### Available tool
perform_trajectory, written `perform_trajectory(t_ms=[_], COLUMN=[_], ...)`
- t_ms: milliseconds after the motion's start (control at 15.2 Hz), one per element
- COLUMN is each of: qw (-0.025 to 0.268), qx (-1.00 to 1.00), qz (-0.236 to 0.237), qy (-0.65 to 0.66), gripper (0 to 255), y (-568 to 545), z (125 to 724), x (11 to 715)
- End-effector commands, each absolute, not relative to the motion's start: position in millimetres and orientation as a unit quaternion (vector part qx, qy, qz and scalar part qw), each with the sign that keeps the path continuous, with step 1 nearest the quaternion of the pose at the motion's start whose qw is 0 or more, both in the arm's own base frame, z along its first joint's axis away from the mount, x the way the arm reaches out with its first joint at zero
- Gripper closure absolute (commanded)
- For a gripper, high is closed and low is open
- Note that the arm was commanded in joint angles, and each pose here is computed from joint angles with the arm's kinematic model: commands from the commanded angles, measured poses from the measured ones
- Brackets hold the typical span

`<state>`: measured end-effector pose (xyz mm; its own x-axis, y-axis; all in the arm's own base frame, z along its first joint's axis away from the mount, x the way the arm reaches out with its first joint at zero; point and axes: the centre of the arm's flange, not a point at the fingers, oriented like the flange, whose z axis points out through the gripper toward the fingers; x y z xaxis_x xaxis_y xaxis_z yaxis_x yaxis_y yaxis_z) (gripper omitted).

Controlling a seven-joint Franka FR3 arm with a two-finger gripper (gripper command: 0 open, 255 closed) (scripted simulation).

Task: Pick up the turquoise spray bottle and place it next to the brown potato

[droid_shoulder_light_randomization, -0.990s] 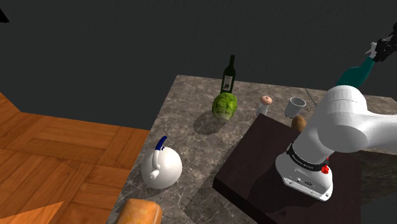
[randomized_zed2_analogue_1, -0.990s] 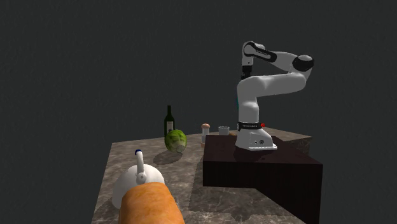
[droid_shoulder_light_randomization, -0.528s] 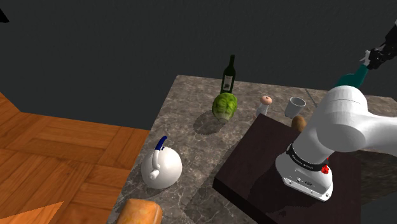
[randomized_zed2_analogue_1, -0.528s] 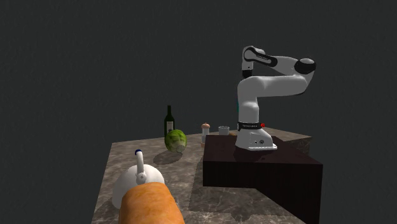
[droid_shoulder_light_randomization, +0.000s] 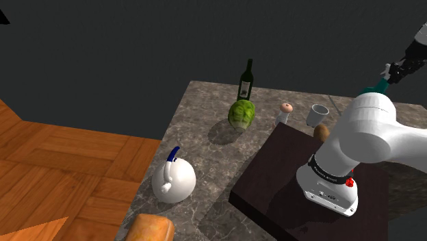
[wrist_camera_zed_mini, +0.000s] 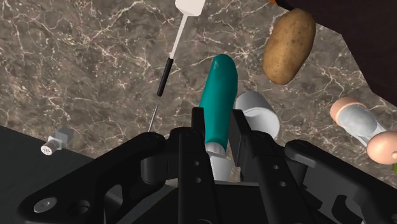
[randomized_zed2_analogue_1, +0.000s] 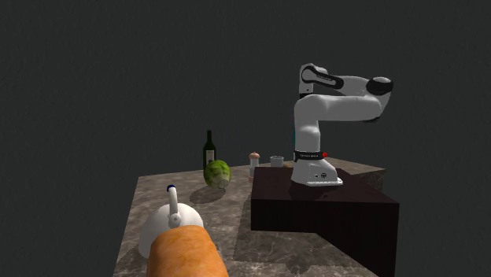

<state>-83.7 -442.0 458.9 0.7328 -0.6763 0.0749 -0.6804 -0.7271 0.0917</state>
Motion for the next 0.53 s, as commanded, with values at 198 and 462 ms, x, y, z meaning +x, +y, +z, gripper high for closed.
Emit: perform_trajectory(t_ms=[198, 462], qw=[0.057, 0.057], qx=[0.929, 0.929], qz=[0.018, 0.018], qy=[-0.365, -0.365], gripper=[255, 255], y=[-442.1, -442.1], z=[432.2, 411.1], x=[-82.6, -82.6])
